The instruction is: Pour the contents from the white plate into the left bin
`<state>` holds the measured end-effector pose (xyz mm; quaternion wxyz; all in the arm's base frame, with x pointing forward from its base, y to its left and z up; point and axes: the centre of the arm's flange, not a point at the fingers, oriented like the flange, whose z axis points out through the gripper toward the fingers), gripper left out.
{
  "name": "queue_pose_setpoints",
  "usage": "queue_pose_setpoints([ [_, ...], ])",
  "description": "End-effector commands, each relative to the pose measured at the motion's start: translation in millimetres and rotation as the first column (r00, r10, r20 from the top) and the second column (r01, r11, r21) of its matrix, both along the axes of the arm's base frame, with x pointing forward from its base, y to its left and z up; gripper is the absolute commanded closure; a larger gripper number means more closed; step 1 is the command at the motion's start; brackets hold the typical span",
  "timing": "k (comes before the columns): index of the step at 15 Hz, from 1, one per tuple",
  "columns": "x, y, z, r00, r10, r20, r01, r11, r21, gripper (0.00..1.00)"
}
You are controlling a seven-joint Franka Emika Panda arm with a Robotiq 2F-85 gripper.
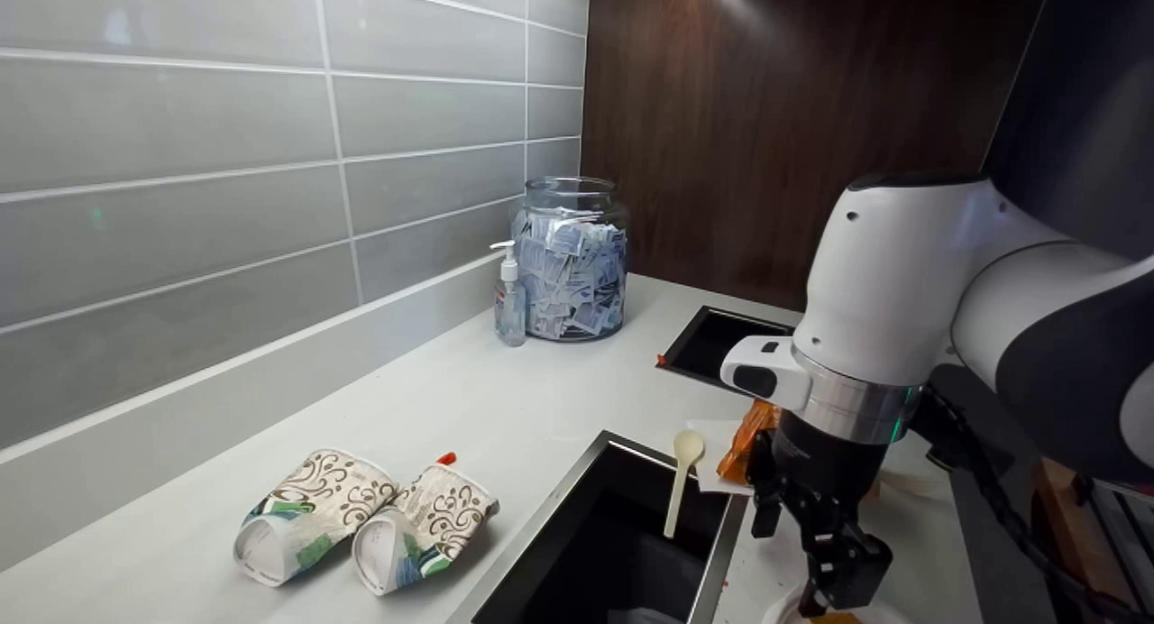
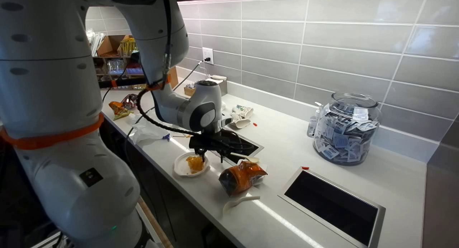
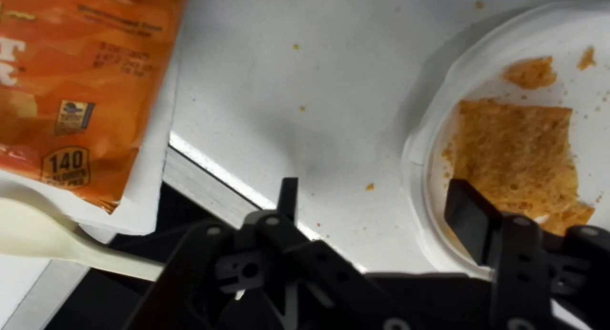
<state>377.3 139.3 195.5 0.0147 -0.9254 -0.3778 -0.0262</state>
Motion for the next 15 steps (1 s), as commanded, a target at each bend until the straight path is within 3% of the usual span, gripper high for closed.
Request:
queue_pose_setpoints([
  [1,-2.1,12.7,10.3,0.999,0.017,0.028,-0.017,1.0,0.011,0.0],
  [5,-1.4,43.9,18.2,0.998,0.053,0.027,-0.054,0.998,0.021,0.0],
  [9,2.1,69.1,24.9,0.995,-0.076,0.057,0.078,0.997,-0.022,0.0],
  [12,1.6,76.2,29.9,0.984,-0.166,0.056,0.17,0.984,-0.059,0.0],
  [13,4.9,56.9,30.2,0.992,-0.111,0.062,0.112,0.994,-0.015,0.0],
  [15,5.3,59.3,31.9,0.991,-0.117,0.064,0.118,0.993,-0.017,0.0],
])
